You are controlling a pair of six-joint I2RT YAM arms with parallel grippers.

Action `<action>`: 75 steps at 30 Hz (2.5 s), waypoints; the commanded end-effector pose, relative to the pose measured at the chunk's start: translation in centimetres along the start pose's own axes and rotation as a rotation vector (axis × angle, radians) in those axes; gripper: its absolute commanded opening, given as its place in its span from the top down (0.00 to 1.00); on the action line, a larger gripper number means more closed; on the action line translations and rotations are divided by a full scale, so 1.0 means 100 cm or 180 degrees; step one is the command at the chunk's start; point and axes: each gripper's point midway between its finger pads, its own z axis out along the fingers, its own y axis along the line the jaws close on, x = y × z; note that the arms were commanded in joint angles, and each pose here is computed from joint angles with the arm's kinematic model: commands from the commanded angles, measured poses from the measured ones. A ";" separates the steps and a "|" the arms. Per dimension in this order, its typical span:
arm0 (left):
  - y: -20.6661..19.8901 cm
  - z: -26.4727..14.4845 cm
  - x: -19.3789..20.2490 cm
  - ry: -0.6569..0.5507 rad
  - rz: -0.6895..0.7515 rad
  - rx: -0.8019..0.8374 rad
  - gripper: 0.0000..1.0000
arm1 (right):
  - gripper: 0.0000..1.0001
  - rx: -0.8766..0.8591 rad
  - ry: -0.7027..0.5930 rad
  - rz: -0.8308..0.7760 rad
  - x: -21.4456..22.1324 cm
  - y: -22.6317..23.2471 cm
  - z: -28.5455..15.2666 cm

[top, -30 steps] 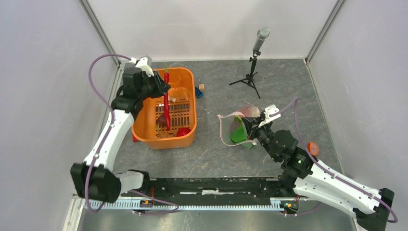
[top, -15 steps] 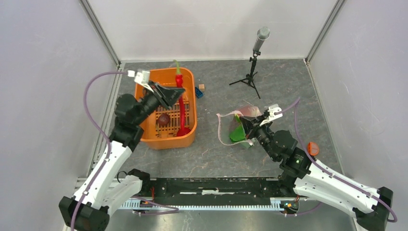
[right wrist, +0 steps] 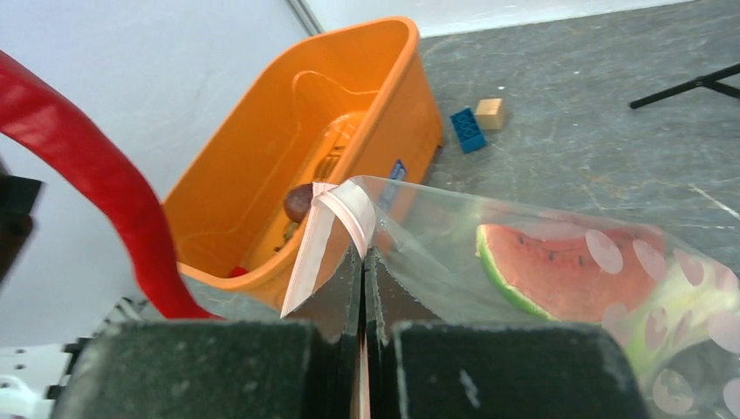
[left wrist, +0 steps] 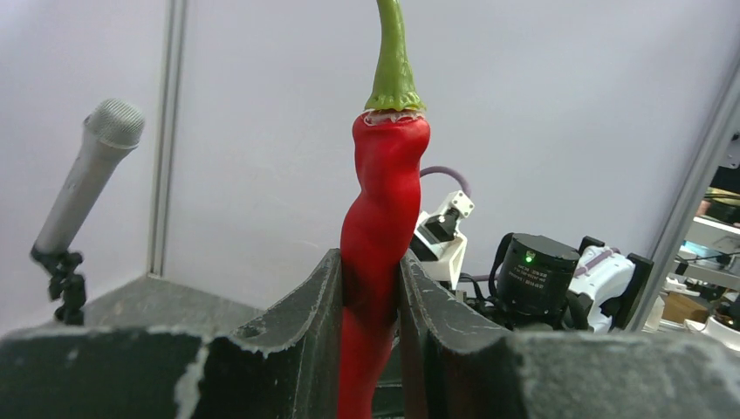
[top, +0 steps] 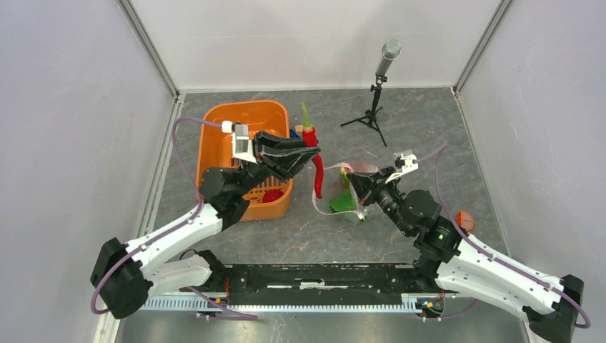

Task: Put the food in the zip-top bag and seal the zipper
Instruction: Place the fake fruit in the zipper food storage bag.

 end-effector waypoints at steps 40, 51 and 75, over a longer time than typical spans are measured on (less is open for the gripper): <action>-0.007 -0.014 0.074 0.1733 0.0981 0.0111 0.43 | 1.00 -0.0126 -0.0782 0.0832 -0.085 0.021 -0.020; -0.022 -0.075 0.093 0.2927 0.0621 0.0090 0.35 | 1.00 -0.0094 -0.0362 0.0504 -0.044 0.019 -0.002; -0.028 -0.110 0.136 0.3756 0.1152 0.0958 0.41 | 1.00 -0.0132 -0.0259 0.0366 -0.035 0.020 -0.001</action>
